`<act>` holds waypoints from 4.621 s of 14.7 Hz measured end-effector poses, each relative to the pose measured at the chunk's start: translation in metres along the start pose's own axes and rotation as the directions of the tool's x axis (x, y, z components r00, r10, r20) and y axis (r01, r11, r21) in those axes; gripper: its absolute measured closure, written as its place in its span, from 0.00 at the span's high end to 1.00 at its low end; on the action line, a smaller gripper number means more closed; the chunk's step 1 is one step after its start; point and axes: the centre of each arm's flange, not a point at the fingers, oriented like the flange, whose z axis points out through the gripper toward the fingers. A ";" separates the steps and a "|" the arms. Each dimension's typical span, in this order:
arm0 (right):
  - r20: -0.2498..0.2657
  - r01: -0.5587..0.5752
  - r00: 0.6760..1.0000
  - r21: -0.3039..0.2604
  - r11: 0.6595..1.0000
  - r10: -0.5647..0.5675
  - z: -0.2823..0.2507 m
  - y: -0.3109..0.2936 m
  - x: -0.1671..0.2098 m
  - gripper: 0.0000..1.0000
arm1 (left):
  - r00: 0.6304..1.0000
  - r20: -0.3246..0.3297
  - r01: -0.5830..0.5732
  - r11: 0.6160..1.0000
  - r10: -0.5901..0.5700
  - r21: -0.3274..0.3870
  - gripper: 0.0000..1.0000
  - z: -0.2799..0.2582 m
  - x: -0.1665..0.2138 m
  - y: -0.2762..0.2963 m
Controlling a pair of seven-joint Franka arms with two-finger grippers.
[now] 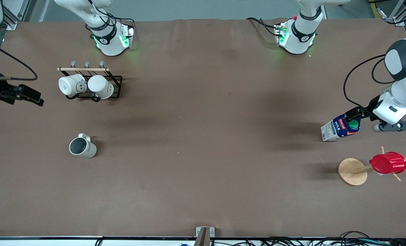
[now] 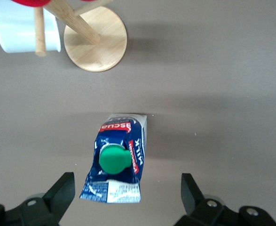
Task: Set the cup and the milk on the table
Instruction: 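Grasp the milk carton with the left gripper while the right gripper grasps the mug, then carry the mug and carton toward the table middle with both grippers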
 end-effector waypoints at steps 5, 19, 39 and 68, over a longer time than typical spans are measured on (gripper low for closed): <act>-0.014 0.105 0.994 -0.003 0.994 -0.105 0.105 0.004 0.037 1.00 | 1.000 0.007 0.010 1.000 -0.010 0.010 0.99 0.020 0.006 -0.008; -0.059 0.333 0.940 -0.065 0.941 -0.337 0.318 0.056 0.066 1.00 | 0.999 0.036 0.019 1.000 -0.020 0.020 0.98 0.068 0.012 -0.015; -0.009 0.231 0.973 -0.034 0.972 -0.232 0.287 0.042 0.067 0.04 | 1.000 0.026 0.013 1.000 -0.014 0.011 0.38 0.037 -0.002 -0.021; -0.013 -0.094 0.995 0.058 0.994 0.095 0.317 -0.476 -0.059 0.04 | 0.981 -0.096 -0.166 0.986 0.166 0.008 0.38 -0.061 0.015 0.062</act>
